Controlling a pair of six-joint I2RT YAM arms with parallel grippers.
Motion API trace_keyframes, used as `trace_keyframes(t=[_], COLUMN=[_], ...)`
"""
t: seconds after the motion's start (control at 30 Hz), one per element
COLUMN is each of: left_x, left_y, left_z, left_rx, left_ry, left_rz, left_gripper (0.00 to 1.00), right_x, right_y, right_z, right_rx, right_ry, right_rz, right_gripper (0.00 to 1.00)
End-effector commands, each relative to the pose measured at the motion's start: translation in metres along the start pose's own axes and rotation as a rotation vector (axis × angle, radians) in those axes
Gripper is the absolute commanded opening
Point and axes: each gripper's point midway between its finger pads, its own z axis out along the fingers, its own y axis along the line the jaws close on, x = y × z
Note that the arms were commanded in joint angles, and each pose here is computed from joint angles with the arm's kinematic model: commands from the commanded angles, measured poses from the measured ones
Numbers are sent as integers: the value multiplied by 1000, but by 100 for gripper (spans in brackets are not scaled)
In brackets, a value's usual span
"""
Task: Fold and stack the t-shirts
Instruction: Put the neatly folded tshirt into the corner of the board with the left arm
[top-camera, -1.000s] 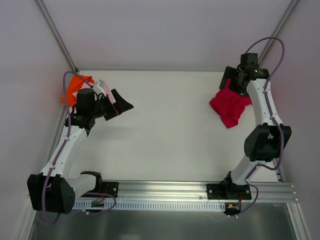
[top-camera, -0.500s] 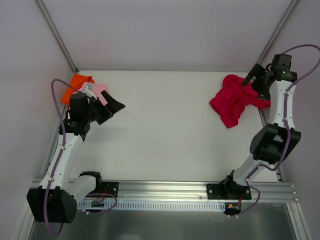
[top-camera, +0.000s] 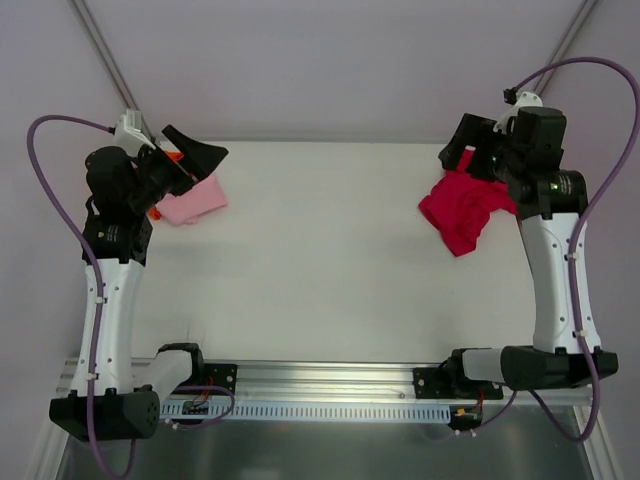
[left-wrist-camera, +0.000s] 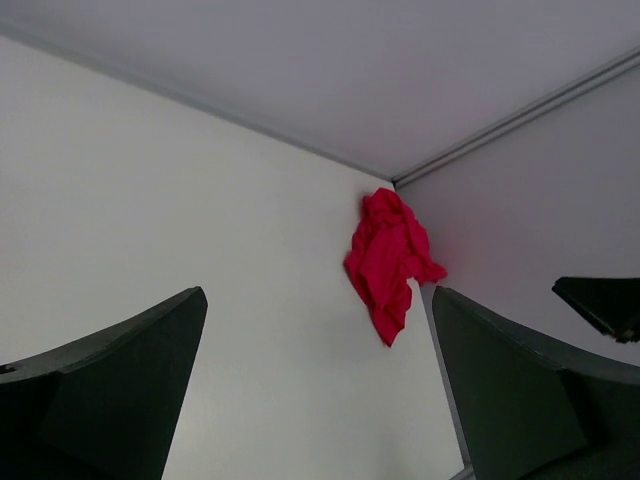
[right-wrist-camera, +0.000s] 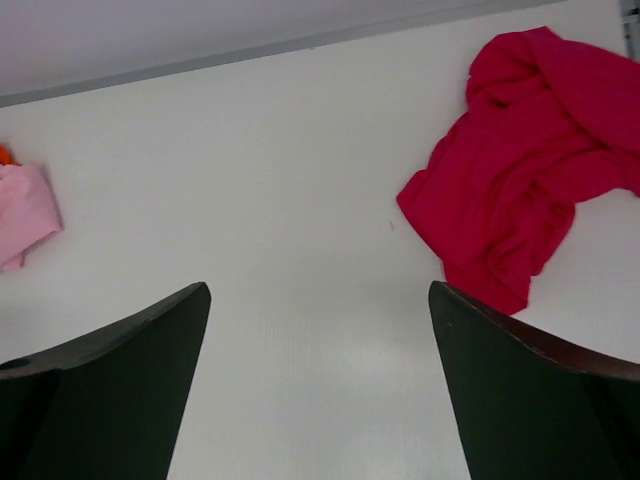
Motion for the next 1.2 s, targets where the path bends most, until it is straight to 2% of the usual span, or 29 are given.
trace_keyframes(t=[0.0,0.1,0.13,0.2,0.23,0.27,0.3,0.33,0.37,0.4,0.47,0.5,0.57,0.6,0.63,0.67,0.7,0.8,0.83,0.87,0.9,0.93,0.97,1.0,1.03,1.07,1.1,1.13,1.17], left_x=[-17,-16,-14,-14,-13,-13,-15,-15,-15,-15,-15,-13,-10,-8,-8,-8,-8,-7,-7,-7,-7,-7,-5,-5,-5,-4,-4,-4,-5], left_y=[-1,-1,0,0,1,2,3,2,1,2,-1,1,3,3,1,4,5,3,2,1,1,4,5,5,5,4,5,5,4], left_z=[-6,-1,1,3,2,1,1,-1,-2,-2,-4,-3,-3,-2,-4,-4,-5,-5,-4,-5,-5,-5,-4,-4,-4,-3,-3,-3,-3], left_rx=[-15,0,0,11,6,-3,-8,-13,-10,-12,-2,-4,-7,1,8,-11,-13,-5,3,8,5,-6,-7,-9,-5,5,-1,-3,-2], left_ry=[-43,-27,-18,-25,-30,-34,-40,-42,-41,-39,-45,-41,-33,-25,-29,-33,-35,-30,-27,-28,-29,-31,-26,-24,-25,-23,-21,-23,-24], left_rz=[-13,-43,-54,-66,-81,-86,-83,-78,-71,-69,-59,-65,-82,-73,-68,-76,-77,-89,-83,-80,-85,-89,-91,-100,-99,-95,-102,-105,-106], left_gripper=[99,99,99,46,12,0,0,14,43,75,76,77,90,64,30,9,5,78,47,24,11,30,64,82,83,25,6,20,50], right_x=[-4,5,6,10,11,12,13,13,13,12,13,13,14,14,16,17,17,17,16,16,15,16,16,18,18,18,17,16,16], right_y=[-25,-30,-29,-32,-32,-30,-29,-27,-26,-25,-25,-26,-26,-25,-23,-22,-22,-20,-21,-21,-22,-22,-21,-21,-21,-20,-15,-16,-16], right_z=[-9,-10,-11,-14,-14,-16,-17,-18,-20,-22,-23,-24,-25,-26,-25,-25,-26,-28,-28,-29,-30,-28,-29,-28,-29,-29,-30,-32,-32], right_rx=[126,145,145,155,153,139,134,128,120,114,114,122,122,117,103,96,94,86,87,91,98,94,89,88,88,85,55,65,65], right_ry=[-61,-35,-35,-37,-35,-33,-34,-41,-50,-56,-55,-54,-54,-54,-46,-43,-47,-61,-62,-62,-66,-60,-58,-53,-55,-57,-62,-71,-73], right_rz=[-91,-79,-72,-63,-68,-71,-75,-73,-75,-77,-76,-73,-69,-66,-68,-71,-70,-71,-70,-65,-65,-70,-74,-74,-71,-74,-71,-70,-70], right_gripper=[100,54,3,1,14,38,79,88,91,87,55,5,1,3,20,44,71,72,44,1,1,17,49,79,83,59,30,8,21])
